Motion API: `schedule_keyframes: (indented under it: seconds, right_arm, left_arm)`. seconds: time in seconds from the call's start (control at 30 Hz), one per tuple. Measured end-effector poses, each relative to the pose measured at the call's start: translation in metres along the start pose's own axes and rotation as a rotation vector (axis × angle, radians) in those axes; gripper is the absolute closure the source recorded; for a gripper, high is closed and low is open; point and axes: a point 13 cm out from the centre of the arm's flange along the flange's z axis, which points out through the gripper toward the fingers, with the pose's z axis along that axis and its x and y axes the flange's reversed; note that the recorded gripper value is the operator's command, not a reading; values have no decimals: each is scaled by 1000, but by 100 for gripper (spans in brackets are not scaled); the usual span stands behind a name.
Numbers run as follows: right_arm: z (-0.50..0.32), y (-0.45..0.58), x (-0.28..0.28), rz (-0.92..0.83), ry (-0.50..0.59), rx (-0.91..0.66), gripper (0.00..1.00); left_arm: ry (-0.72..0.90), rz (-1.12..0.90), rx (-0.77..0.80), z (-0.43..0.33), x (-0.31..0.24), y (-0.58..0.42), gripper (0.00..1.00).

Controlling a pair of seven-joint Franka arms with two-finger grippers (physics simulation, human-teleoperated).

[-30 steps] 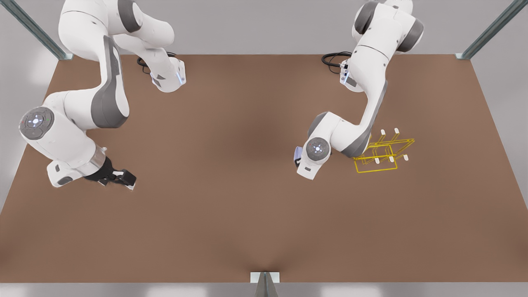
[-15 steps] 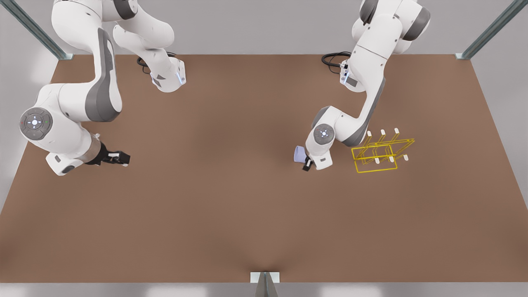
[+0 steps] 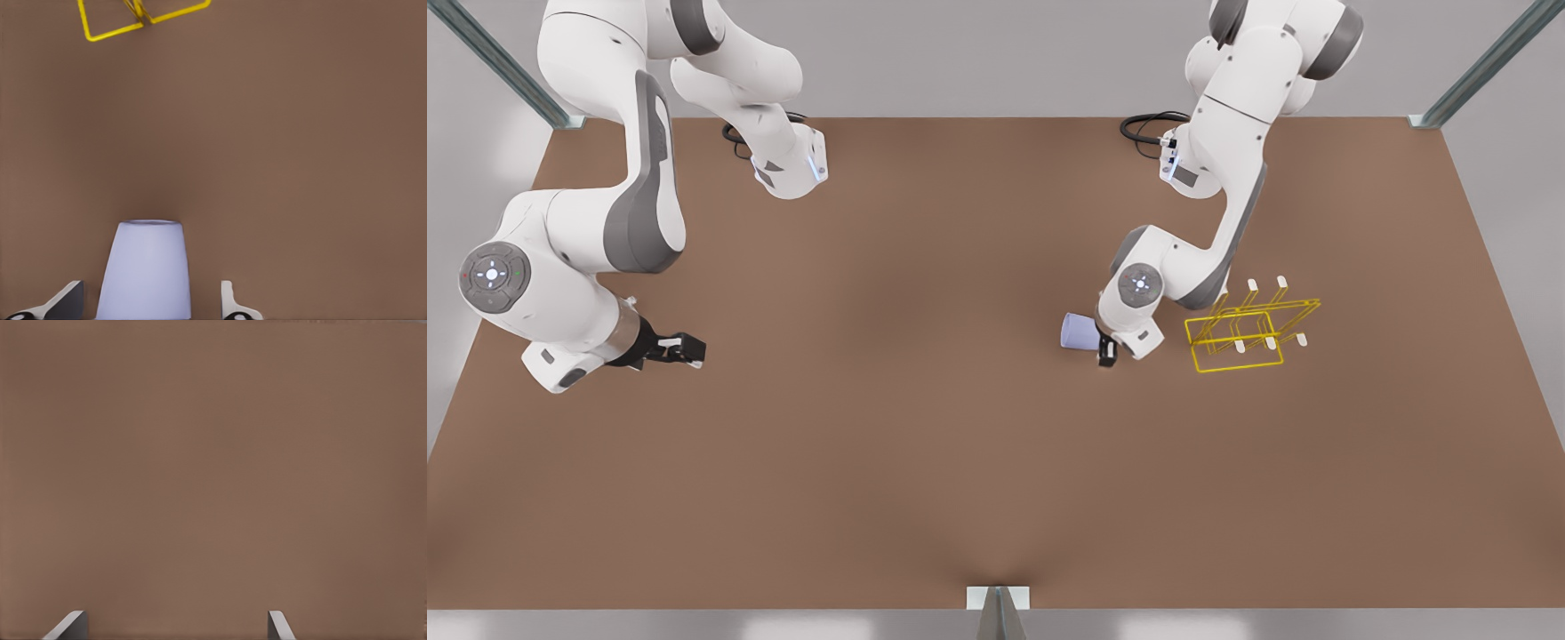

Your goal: Place the cup on the cup holder

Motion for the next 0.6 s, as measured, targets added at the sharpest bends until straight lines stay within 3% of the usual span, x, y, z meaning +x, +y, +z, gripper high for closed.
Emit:
schedule_keyframes:
  seconds: [0.6]
  right_arm:
    - [7,3,0,-33,14,-20,0]
  left_arm:
    - [0,104,-72,70,21,20,0]
